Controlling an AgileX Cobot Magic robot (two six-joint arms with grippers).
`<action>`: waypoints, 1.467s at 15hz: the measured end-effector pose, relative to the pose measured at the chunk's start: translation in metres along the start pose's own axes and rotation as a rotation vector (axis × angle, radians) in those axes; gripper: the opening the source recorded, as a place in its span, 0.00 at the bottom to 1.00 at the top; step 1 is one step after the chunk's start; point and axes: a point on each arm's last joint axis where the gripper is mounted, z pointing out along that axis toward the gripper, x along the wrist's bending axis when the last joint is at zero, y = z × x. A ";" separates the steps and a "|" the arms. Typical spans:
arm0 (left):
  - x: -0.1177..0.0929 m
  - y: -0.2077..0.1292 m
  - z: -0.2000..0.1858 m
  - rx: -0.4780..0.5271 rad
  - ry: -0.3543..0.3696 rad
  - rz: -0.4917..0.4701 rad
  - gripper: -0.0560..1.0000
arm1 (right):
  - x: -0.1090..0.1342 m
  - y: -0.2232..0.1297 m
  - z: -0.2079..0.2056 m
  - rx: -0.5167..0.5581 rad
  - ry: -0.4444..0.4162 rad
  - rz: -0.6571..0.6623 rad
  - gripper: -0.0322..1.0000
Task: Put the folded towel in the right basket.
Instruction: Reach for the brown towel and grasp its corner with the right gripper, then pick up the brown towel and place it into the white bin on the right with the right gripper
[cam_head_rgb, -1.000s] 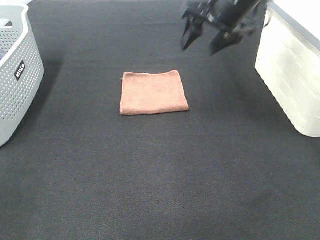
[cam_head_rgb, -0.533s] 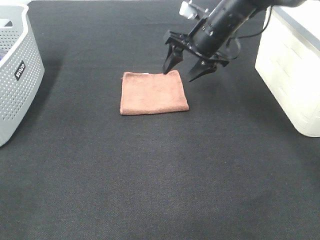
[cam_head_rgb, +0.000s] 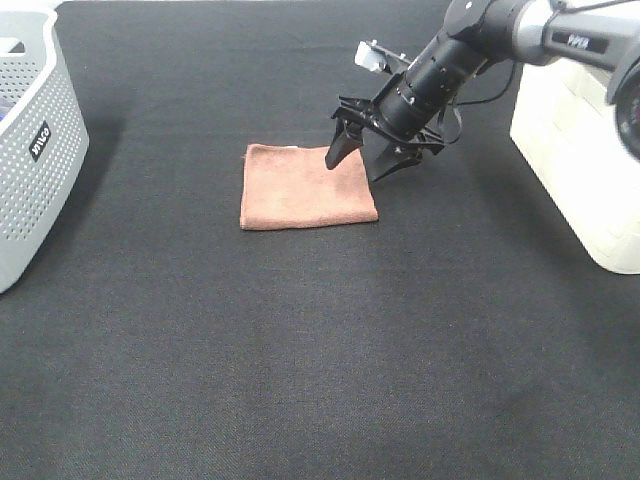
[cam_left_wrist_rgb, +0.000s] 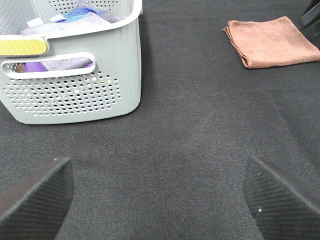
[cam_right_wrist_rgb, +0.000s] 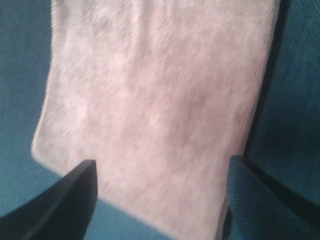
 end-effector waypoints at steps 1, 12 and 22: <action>0.000 0.000 0.000 0.000 0.000 0.000 0.88 | -0.007 0.002 0.005 -0.004 0.003 0.009 0.69; 0.000 0.000 0.000 0.000 0.000 0.000 0.88 | -0.024 -0.003 0.028 0.021 0.076 0.026 0.60; 0.000 0.000 0.000 0.000 0.000 0.000 0.88 | -0.003 0.009 0.005 -0.008 0.100 -0.040 0.03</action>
